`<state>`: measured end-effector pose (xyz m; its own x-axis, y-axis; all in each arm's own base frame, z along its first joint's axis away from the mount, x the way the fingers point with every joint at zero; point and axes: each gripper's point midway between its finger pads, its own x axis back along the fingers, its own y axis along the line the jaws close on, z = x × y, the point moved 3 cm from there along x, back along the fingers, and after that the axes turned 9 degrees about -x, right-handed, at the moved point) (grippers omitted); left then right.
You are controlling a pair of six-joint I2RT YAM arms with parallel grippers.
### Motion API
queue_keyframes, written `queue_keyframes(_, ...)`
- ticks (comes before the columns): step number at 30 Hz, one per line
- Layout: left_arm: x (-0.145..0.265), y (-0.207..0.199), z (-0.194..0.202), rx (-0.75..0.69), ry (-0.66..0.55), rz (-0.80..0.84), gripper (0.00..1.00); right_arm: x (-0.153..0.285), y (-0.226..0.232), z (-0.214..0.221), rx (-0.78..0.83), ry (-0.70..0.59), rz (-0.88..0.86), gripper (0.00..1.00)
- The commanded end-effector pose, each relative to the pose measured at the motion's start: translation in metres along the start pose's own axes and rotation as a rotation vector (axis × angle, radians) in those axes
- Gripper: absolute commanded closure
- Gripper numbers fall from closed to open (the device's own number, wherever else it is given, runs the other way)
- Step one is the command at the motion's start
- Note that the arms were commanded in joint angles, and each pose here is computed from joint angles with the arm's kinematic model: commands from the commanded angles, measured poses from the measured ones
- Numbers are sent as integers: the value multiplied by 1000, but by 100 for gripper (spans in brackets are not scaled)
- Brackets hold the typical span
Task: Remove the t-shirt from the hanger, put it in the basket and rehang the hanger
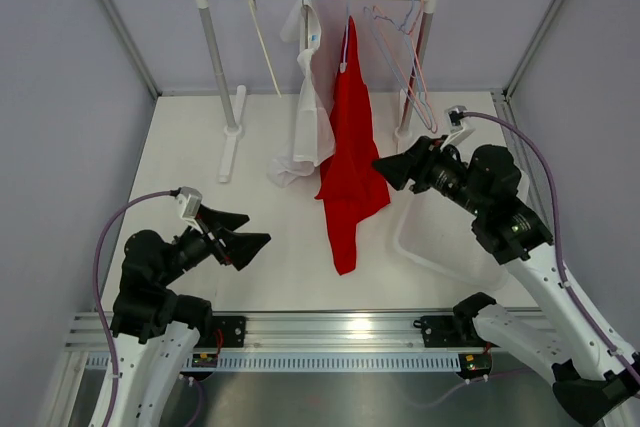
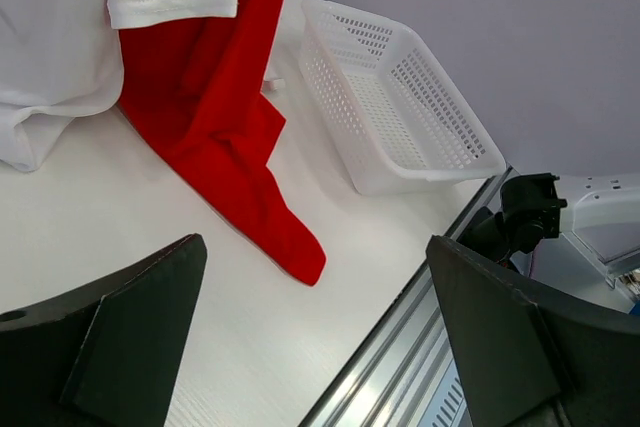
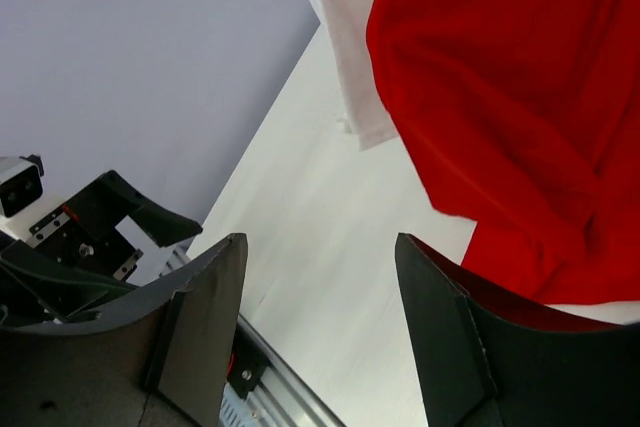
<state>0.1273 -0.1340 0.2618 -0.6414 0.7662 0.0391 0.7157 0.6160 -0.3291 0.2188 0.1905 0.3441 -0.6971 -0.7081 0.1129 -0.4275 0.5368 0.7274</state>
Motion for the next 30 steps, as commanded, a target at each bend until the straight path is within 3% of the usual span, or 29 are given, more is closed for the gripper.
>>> queue_keyframes(1,0,-6,-4,-14,-3,41,1,4,9,-30,82,-106,70,32)
queue_keyframes(12,-2,-3,-2,4,8,29,1,-50,4,-79,270,-159,382,34)
queue_keyframes(20,-3,-1,0,14,11,20,1,-107,29,-107,407,-185,439,34)
queue_keyframes(30,-3,-2,0,13,12,26,1,-169,-2,-104,513,-122,584,40)
